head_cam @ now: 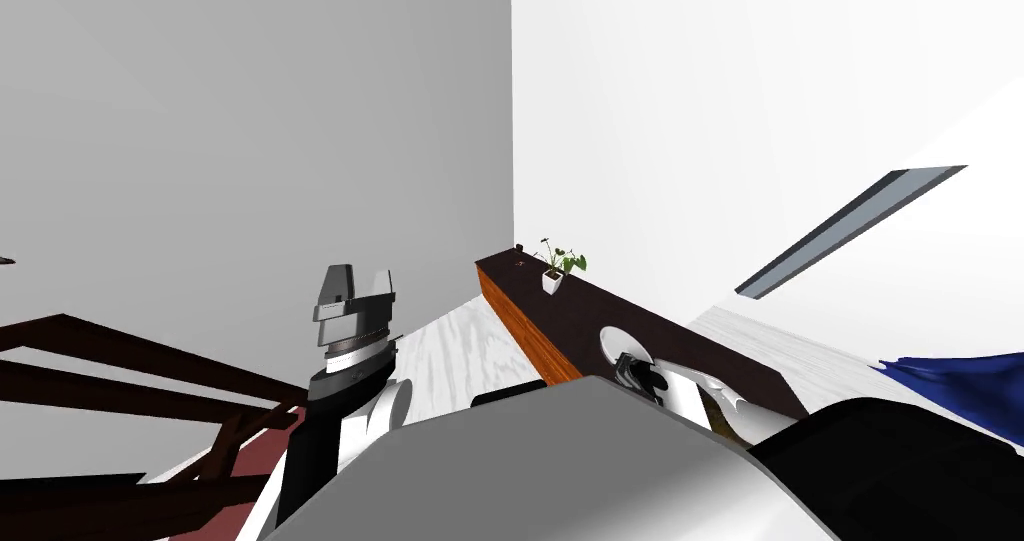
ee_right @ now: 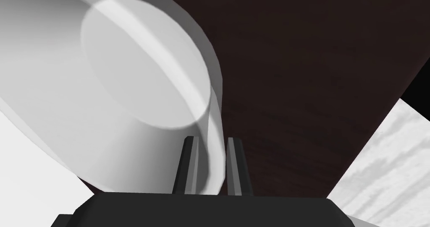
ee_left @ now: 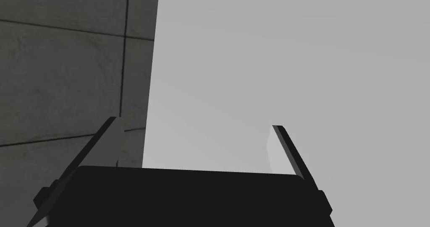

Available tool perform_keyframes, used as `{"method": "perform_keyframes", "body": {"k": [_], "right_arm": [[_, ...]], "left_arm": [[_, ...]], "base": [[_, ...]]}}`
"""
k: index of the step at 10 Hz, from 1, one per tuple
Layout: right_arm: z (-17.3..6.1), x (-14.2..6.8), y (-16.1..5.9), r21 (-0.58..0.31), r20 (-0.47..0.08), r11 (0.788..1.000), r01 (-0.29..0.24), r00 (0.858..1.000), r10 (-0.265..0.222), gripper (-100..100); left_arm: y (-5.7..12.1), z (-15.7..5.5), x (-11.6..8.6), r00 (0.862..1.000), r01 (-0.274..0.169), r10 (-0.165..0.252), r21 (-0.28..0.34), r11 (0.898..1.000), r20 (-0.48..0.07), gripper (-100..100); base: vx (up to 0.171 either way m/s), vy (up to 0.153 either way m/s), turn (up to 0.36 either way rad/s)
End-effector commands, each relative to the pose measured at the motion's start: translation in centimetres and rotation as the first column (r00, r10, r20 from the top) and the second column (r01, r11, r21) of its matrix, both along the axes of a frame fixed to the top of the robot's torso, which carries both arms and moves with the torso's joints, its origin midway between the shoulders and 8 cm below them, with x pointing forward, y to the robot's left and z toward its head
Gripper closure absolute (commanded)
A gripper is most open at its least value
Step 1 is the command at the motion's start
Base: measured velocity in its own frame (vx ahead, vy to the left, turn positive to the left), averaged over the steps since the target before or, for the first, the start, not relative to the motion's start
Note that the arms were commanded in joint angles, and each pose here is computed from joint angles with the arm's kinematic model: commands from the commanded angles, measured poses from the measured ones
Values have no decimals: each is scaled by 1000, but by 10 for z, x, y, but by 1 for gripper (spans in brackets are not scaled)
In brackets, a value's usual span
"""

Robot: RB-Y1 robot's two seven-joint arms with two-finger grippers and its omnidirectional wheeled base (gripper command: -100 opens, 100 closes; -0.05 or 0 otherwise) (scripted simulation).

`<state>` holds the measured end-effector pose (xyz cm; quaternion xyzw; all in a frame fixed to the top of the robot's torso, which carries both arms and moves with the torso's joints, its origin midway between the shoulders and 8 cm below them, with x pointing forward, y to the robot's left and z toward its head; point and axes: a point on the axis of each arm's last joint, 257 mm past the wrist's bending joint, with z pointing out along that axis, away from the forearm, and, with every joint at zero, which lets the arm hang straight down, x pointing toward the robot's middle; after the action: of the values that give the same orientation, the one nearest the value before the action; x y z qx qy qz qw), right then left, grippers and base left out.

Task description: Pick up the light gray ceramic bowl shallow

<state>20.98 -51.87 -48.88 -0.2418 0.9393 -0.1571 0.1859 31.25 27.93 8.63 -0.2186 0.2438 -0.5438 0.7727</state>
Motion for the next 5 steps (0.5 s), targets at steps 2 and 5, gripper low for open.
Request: {"method": "perform_keyframes", "body": {"k": [2,5], "right_arm": [[6,9,25,3,-3,997,-75,997,75,100],[6,10,27,8,-1,997,-75,997,75,0]], "left_arm": [[0,0,0,1000,0,0,0,1000,0,0],[0,0,0,1000,0,0,0,1000,0,0]], "base": [[87,-4,-338],[3,3,8]]}}
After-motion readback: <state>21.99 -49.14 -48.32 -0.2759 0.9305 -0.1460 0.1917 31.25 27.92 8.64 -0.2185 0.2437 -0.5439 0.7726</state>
